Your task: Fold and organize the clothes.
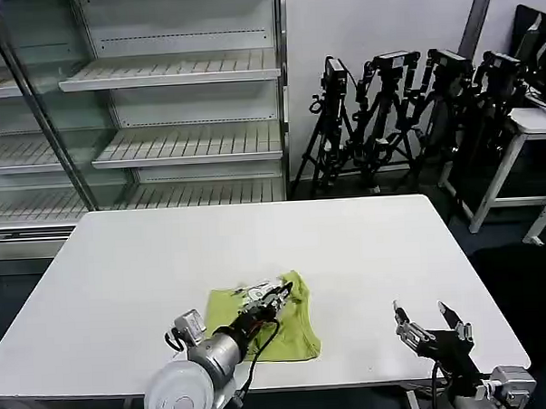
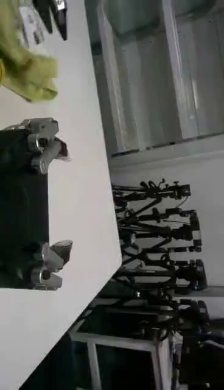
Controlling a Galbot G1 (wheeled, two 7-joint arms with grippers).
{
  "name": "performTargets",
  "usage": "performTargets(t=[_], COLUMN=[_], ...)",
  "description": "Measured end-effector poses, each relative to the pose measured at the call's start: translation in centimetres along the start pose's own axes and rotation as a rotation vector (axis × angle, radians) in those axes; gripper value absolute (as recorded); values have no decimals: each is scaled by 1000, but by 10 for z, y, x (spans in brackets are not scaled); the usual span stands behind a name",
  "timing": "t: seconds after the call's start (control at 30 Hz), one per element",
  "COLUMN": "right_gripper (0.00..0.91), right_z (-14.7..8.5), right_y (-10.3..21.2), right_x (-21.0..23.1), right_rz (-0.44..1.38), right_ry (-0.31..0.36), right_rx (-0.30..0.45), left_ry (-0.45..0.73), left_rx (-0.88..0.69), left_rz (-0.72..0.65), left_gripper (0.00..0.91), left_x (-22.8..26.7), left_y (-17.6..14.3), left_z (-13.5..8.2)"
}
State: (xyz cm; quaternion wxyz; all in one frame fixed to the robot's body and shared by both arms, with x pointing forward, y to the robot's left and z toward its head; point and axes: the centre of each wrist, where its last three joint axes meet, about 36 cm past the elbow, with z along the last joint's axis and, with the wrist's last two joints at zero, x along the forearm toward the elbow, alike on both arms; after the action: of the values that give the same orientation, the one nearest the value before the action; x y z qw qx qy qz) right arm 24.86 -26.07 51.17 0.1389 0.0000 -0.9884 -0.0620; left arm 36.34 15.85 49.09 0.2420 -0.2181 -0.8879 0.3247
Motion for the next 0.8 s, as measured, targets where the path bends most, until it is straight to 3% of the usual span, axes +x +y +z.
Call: performTargets(t=[0.23,0.47,0.8], right_gripper=[907,907,907], right_z=[4,9,12], right_y=[4,9,10], right_x=[-4,-8,-8], right_rz=[-10,-24,-23], right_ry=[0,3,9], right_rx=[-4,-7,-5], left_ry=[-61,-67,-10], left_rx=[-61,-137,-144], left_rz=[-26,-150,-242], left_gripper=[907,907,907], left_x=[28,56,64], left_y=[1,29,65], left_z=[-19,-33,-24])
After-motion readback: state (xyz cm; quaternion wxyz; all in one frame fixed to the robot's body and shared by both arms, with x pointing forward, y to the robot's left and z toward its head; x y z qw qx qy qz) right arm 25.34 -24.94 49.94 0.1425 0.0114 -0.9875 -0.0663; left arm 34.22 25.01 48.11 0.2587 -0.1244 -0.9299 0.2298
